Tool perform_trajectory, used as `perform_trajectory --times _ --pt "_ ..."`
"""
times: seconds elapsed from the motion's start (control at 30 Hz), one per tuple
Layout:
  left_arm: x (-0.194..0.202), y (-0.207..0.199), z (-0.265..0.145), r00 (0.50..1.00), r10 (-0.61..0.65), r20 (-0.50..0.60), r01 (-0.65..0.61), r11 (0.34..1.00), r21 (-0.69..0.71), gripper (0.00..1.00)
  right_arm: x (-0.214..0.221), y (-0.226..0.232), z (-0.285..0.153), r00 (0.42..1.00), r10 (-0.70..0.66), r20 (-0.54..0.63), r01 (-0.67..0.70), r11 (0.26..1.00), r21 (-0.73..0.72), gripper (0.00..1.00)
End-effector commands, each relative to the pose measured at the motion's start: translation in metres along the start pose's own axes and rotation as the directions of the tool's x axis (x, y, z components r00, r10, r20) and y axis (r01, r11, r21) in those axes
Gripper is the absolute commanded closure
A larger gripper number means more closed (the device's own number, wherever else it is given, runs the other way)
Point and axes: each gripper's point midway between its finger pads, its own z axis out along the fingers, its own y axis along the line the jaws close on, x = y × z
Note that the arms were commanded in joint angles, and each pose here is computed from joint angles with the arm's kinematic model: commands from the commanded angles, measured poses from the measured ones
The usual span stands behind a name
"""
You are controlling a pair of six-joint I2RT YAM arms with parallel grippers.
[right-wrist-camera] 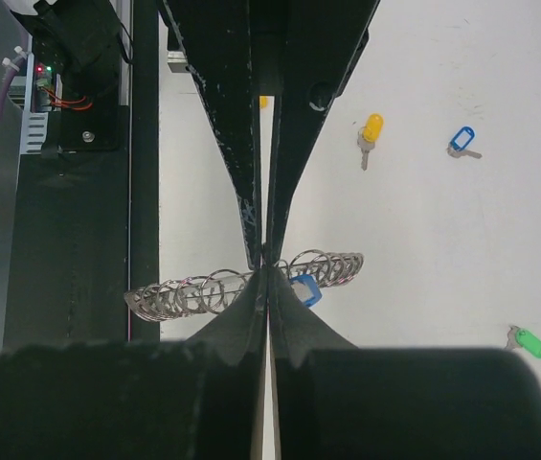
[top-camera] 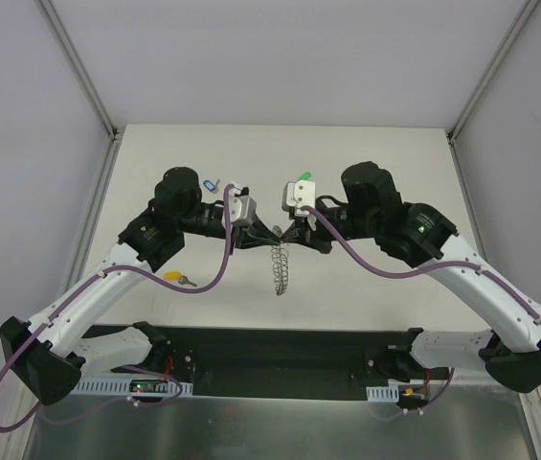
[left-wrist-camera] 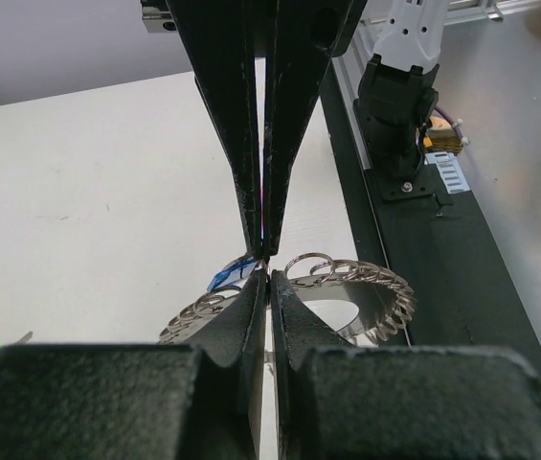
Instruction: Put the keys on the keyring
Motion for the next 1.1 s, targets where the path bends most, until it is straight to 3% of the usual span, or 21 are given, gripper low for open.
perform_trajectory --times 0.0,0.3,1.07 --pt "-0.026 -0.004 0.0 0.993 0.095 0.07 -0.098 0.994 0.039 1.0 -0.027 0.003 -0.005 0.994 -0.051 0.091 0.055 0.998 -0.036 0.99" --pt "-0.019 0.0 -0.006 0.992 0.113 0.056 -0.113 0.994 -0.007 1.0 -0.01 -0.013 -0.018 0.999 -0.025 0.024 0.023 0.997 0.067 0.99" --pt "-0.025 -0.003 -0.007 0.988 0.14 0.071 -0.141 0.99 0.012 1.0 -0.013 0.001 -0.023 0.999 -0.03 0.031 0.031 0.999 -0.011 0.99"
